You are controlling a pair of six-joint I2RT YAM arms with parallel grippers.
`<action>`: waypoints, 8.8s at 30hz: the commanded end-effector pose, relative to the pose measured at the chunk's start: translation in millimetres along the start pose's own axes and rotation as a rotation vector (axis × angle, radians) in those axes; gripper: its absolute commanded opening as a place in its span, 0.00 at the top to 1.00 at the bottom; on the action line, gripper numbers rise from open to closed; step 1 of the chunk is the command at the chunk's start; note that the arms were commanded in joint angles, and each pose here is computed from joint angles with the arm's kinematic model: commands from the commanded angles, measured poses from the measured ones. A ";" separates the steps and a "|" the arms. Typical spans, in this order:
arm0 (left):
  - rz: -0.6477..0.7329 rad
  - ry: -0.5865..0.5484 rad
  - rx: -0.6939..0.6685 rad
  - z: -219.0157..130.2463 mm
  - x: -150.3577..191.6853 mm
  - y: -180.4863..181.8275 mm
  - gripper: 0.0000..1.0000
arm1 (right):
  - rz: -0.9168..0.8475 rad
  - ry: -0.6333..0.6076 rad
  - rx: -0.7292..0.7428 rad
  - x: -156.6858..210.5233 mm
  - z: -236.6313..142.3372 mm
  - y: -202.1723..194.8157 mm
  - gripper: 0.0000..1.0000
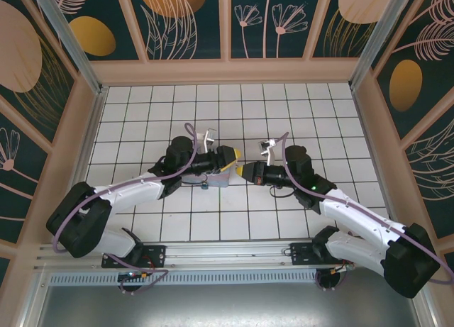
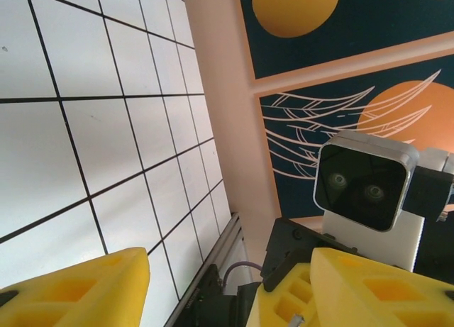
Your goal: Unlock a padlock with a key
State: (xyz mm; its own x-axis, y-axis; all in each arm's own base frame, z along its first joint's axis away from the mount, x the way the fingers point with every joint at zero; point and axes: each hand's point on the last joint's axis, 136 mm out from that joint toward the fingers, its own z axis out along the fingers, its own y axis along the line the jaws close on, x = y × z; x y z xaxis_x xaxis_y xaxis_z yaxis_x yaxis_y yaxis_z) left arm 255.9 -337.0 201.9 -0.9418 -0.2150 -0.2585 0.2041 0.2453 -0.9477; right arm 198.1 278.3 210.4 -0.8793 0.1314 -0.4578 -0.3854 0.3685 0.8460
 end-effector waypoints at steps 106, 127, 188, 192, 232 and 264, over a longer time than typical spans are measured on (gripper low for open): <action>0.088 -0.667 0.291 -91.0 -67.8 -63.6 1.00 | 0.053 -0.423 -0.384 -69.9 60.2 83.5 0.77; 0.079 -0.709 0.256 -100.1 -68.9 -55.7 1.00 | 0.084 -0.456 -0.315 -63.7 51.6 64.1 1.00; 0.319 -0.267 -0.592 -91.0 26.1 177.5 0.33 | 0.140 -0.119 -0.082 -69.3 111.2 -52.0 1.00; 0.384 -0.269 -0.599 -88.8 21.2 177.4 0.34 | 0.150 -0.110 -0.071 -65.9 114.5 -59.0 1.00; 0.347 -0.183 -0.225 -31.8 29.8 134.6 0.37 | 0.226 -0.092 -0.011 -48.2 127.6 -99.3 1.00; 0.164 -0.258 -0.274 -21.5 30.2 157.1 0.33 | 0.239 -0.078 0.002 -40.1 130.3 -101.5 1.00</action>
State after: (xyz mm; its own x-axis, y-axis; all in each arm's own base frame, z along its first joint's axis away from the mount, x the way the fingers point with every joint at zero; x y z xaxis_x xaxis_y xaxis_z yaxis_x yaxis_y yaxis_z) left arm 253.6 -291.8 73.7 -0.7834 -0.3716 -0.4982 0.3017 0.4734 -0.8275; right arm 309.9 351.7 113.1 -0.9191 0.2875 -0.2695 -0.1745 0.3163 0.9325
